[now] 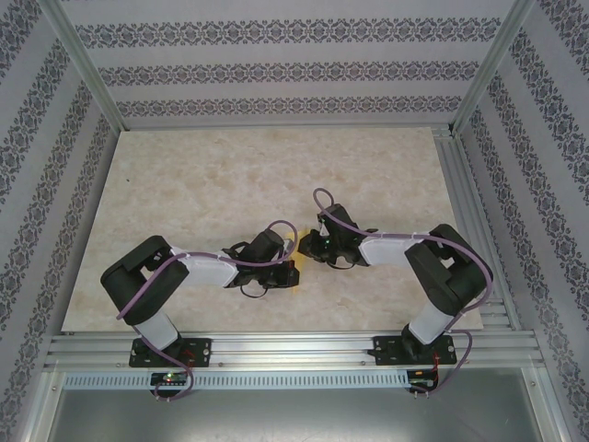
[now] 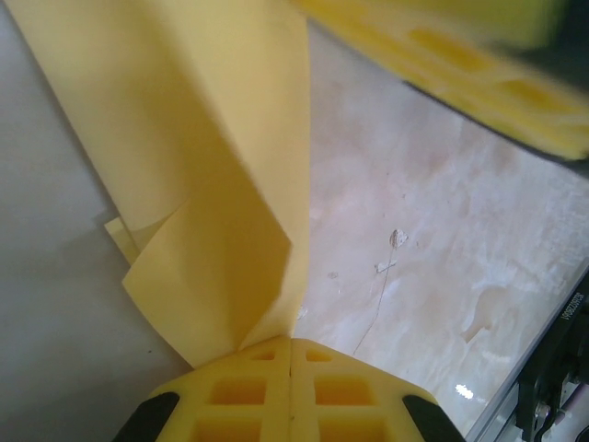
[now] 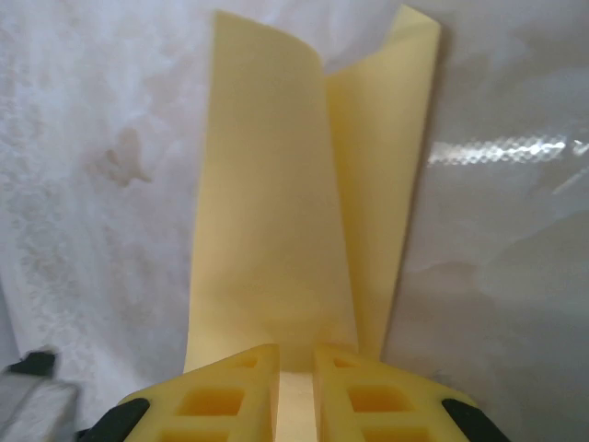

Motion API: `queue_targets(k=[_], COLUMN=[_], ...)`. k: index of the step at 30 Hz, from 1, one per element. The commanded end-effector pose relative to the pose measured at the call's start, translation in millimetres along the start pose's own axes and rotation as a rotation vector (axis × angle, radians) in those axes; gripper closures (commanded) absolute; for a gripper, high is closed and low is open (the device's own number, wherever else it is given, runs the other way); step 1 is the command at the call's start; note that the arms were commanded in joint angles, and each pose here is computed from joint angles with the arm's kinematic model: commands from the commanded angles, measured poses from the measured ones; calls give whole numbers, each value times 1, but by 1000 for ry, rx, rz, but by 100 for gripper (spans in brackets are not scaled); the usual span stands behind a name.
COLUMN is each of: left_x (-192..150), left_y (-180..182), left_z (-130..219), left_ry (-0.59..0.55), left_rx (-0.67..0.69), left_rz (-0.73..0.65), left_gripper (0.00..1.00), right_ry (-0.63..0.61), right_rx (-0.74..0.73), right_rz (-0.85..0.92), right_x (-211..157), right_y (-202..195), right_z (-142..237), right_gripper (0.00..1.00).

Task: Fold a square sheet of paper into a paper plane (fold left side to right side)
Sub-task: Fold the wing for the fifth time at the center of the table.

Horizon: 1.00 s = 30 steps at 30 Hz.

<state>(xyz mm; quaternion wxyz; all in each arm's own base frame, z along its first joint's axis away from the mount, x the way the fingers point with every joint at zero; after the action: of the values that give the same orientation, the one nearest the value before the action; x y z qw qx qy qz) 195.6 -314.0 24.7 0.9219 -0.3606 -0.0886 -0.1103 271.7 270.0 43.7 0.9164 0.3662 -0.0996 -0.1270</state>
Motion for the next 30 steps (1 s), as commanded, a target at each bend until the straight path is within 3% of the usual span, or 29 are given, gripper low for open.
queue_targets(k=[1,7,15,30], left_x=[-21,-21,-19,-17], left_y=[22,22,22,19], left_z=[-8,-7,-7,-5], left_ry=[64,68,70,70], left_rx=[76,81,96,94], left_rz=[25,23,13,6], left_gripper=[97,98,99,100], right_ry=[-63,-27,31,62], right_rx=[26,12,67,55], right_rz=[31,-1,-50,-37], right_x=[13,0,-30,-34], right_y=[12,-3,-6,-2], right_z=[22,31,19,-8], right_gripper=[80,87,88,88])
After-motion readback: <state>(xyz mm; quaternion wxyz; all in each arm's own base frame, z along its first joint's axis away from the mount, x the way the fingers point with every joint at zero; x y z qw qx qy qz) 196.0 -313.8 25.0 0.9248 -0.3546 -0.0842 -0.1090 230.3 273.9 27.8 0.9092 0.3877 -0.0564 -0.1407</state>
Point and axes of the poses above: each hand's point on the last joint's axis, 136 mm out from that joint toward the fingers, its own z axis back along the fingers, its own y axis along the line the jaws close on, x = y × z, the point moved 1 cm from there along z, back along the fingers, and after that the axes turned 7 degrees about -z, right-handed, at the moved point
